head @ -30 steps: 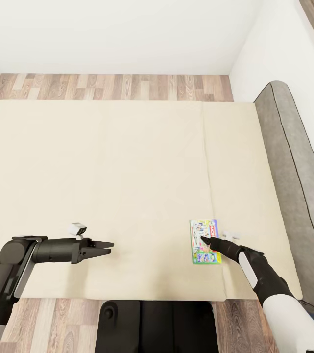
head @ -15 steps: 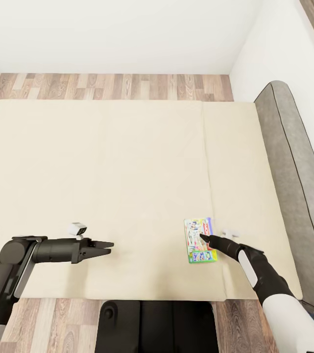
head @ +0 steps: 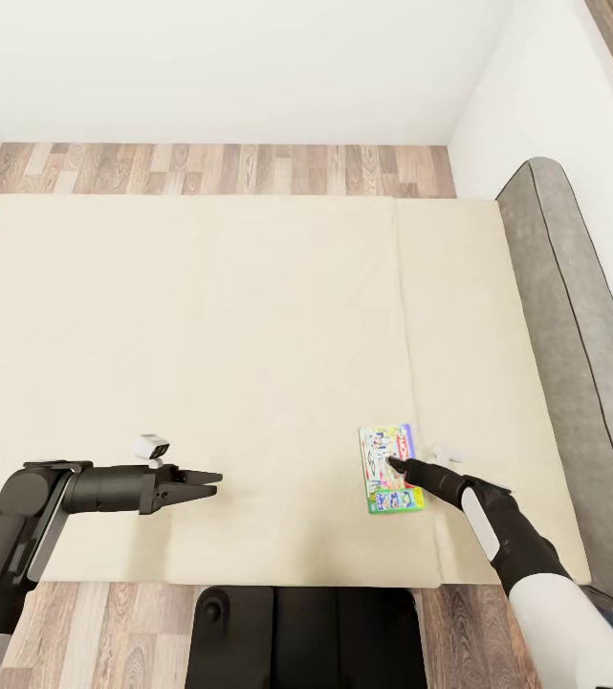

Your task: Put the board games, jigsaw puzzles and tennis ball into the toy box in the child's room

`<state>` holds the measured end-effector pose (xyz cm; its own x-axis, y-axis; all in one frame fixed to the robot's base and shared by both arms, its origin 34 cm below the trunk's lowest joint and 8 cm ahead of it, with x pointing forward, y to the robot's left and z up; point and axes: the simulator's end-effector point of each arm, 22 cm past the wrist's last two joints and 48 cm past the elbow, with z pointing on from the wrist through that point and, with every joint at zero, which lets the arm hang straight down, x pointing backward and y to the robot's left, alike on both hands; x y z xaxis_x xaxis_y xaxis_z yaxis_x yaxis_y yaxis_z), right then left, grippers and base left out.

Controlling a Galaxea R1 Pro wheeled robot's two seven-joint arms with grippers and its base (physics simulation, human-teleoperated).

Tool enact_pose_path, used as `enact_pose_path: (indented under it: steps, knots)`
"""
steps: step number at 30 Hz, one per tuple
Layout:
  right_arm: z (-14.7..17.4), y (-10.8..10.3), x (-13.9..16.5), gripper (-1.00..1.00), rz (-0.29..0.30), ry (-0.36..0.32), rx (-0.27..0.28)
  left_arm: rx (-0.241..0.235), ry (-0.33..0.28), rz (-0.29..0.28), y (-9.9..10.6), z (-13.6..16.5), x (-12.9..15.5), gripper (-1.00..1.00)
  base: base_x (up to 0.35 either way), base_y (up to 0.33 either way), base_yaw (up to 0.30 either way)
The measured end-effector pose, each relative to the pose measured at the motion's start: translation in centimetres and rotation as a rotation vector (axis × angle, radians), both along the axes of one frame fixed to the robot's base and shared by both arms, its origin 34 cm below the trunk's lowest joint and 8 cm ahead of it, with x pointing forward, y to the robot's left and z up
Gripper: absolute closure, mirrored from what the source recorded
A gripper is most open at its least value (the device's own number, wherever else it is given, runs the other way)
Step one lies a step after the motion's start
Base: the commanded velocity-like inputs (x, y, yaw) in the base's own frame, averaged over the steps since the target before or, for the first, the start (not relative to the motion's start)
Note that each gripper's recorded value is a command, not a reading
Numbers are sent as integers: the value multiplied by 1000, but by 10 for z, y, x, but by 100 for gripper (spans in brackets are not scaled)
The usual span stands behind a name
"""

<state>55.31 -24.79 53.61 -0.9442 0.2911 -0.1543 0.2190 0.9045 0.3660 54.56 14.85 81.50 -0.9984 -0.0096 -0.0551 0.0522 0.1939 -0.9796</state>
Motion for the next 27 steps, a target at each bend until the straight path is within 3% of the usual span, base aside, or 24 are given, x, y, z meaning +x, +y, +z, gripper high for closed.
enact_pose_path:
  steps: [8, 14, 27]
  knots:
    - [0, 30, -5, -100, 62, 8, 27, 0, 0, 0, 0, 0, 0, -100, 0, 0, 0]
    - [1, 60, -8, -100, 69, 19, 68, 1, 1, 0, 0, 0, 0, -100, 0, 0, 0]
    - [2, 69, -9, -100, 69, 21, 88, 2, 0, -2, 0, -1, -1, -100, 0, 0, 0]
